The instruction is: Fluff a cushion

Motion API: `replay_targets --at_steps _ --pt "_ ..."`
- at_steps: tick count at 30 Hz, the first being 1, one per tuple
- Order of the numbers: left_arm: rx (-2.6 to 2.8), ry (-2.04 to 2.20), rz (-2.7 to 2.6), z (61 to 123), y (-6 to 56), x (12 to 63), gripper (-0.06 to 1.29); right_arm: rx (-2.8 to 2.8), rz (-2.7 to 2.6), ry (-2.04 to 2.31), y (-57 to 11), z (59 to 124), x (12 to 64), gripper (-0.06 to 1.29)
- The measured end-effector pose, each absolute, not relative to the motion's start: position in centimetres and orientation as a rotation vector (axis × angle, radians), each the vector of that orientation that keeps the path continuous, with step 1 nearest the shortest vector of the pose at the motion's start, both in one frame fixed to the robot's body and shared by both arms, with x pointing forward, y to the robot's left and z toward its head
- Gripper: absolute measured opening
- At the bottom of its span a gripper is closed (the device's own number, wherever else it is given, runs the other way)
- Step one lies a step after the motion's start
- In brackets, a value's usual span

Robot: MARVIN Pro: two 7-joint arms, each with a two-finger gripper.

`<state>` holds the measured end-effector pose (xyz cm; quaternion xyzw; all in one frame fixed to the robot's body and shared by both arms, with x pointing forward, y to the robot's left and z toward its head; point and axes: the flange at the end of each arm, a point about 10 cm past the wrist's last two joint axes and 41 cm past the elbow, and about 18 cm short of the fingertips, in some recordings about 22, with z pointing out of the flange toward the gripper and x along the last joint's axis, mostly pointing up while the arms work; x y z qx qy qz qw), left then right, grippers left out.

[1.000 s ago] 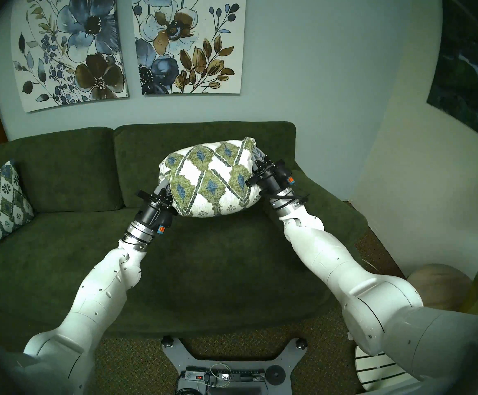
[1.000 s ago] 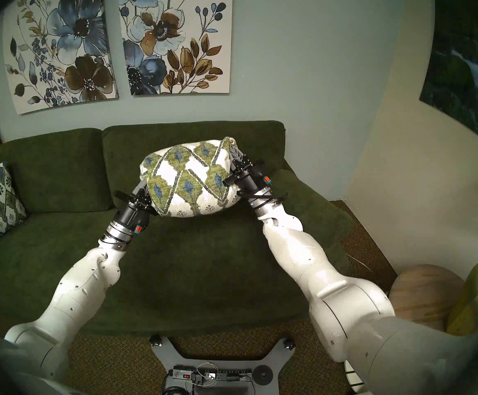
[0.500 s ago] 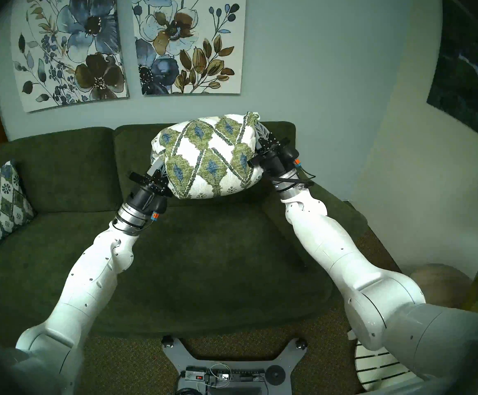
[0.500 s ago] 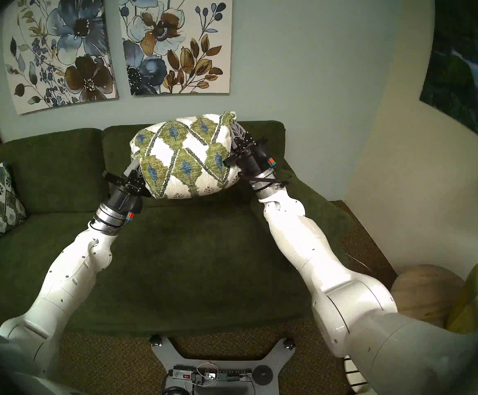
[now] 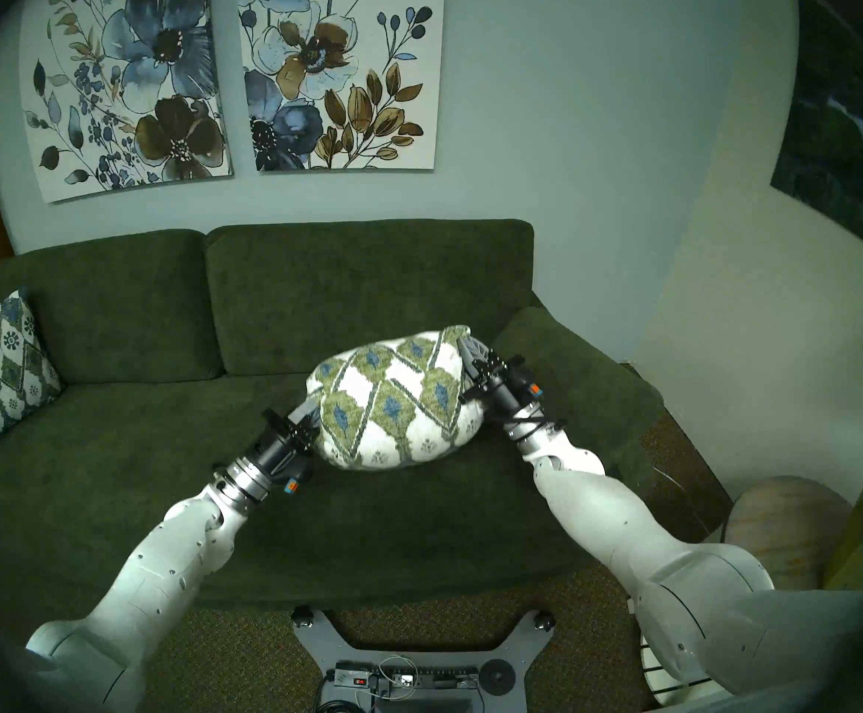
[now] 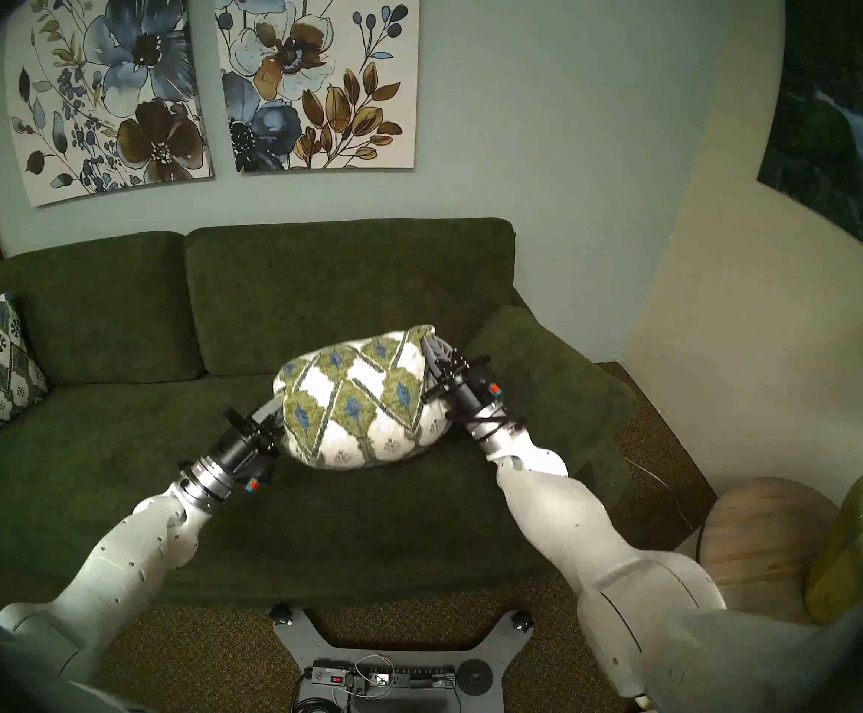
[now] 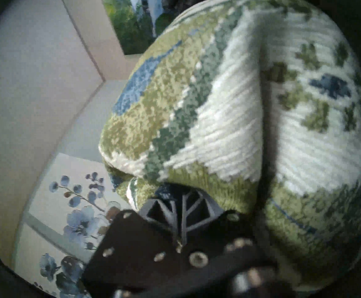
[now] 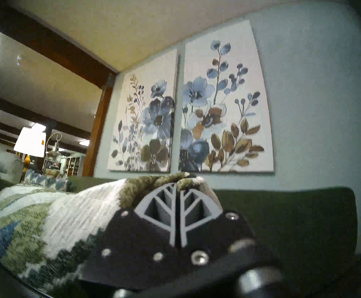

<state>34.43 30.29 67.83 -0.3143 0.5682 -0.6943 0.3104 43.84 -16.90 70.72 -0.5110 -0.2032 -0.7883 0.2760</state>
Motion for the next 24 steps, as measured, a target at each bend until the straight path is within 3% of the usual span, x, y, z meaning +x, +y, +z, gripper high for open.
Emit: replay_targets --at_steps 13,24 --pt "-1.072 1.66 -1.794 59.6 27.7 26.3 -0.02 -1.649 -1.932 -0.528 -19.0 62.3 36.7 -0.04" --pt "-1.144 1.698 -1.762 57.3 27.0 24.1 -0.02 -1.747 -1.844 -0.518 -18.9 59.5 33.9 -0.04"
